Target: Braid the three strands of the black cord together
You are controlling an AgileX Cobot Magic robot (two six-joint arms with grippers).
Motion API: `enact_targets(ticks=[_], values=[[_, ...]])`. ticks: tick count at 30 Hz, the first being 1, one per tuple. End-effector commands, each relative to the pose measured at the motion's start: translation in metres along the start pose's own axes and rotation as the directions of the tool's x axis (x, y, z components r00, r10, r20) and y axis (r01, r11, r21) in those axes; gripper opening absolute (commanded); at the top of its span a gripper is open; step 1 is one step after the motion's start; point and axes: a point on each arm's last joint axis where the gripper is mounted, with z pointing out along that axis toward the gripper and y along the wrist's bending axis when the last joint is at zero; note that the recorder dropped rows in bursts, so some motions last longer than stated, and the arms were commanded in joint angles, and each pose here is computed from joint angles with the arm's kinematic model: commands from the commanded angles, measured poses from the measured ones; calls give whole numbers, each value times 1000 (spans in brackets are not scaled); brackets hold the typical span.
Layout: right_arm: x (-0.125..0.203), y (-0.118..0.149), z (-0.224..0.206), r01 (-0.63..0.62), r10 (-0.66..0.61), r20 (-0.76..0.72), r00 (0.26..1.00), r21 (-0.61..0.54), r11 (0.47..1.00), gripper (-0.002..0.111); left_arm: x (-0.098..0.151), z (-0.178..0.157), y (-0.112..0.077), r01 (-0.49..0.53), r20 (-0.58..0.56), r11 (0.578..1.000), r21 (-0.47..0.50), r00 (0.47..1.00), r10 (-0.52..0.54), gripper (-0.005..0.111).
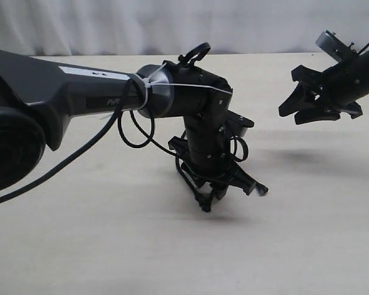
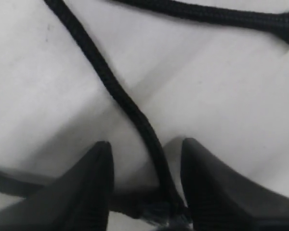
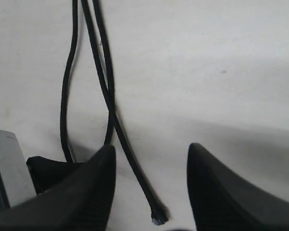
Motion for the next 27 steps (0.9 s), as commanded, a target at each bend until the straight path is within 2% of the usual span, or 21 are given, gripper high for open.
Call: enact_targets(ticks=[1, 2, 3, 5, 9, 12, 15, 19, 25, 27], values=[[1, 3, -2, 35, -35, 5, 999, -10, 999, 45, 3, 10, 2, 0, -49, 1000, -17, 999, 0, 17], [1, 3, -2, 35, -35, 5, 999, -10, 999, 45, 3, 10, 2, 1, -53, 1000, -16, 999, -2, 5], [0, 3, -2, 35, -35, 7, 999, -9, 999, 45, 3, 10, 1, 0, -55, 1000, -7, 999, 0, 0], [1, 3, -2, 35, -35, 5, 999, -10, 999, 45, 1, 6, -4, 26, -43, 999, 36, 999, -25, 0], [1, 3, -2, 40, -40, 6, 999, -10, 999, 45, -10, -9, -20, 37, -2, 981, 192, 999, -38, 0], [1, 3, -2, 42, -42, 6, 999, -10, 999, 45, -17, -25, -25, 5, 6, 978, 210, 1000, -6, 0], [1, 3, -2, 44, -44, 6, 999, -10, 999, 45, -21, -43, -22, -51, 13, 988, 148, 999, 50, 0], [1, 3, -2, 52, -52, 6, 999, -10, 999, 45, -19, -64, -11, -127, -2, 992, -3, 992, 127, 0], [1, 3, -2, 52, -52, 6, 999, -10, 999, 45, -20, -68, 16, -186, -29, 941, -282, 982, 186, 0], [1, 3, -2, 62, -62, 1, 998, -13, 998, 45, -20, -69, 21, -174, -27, 931, -322, 984, 174, 0]])
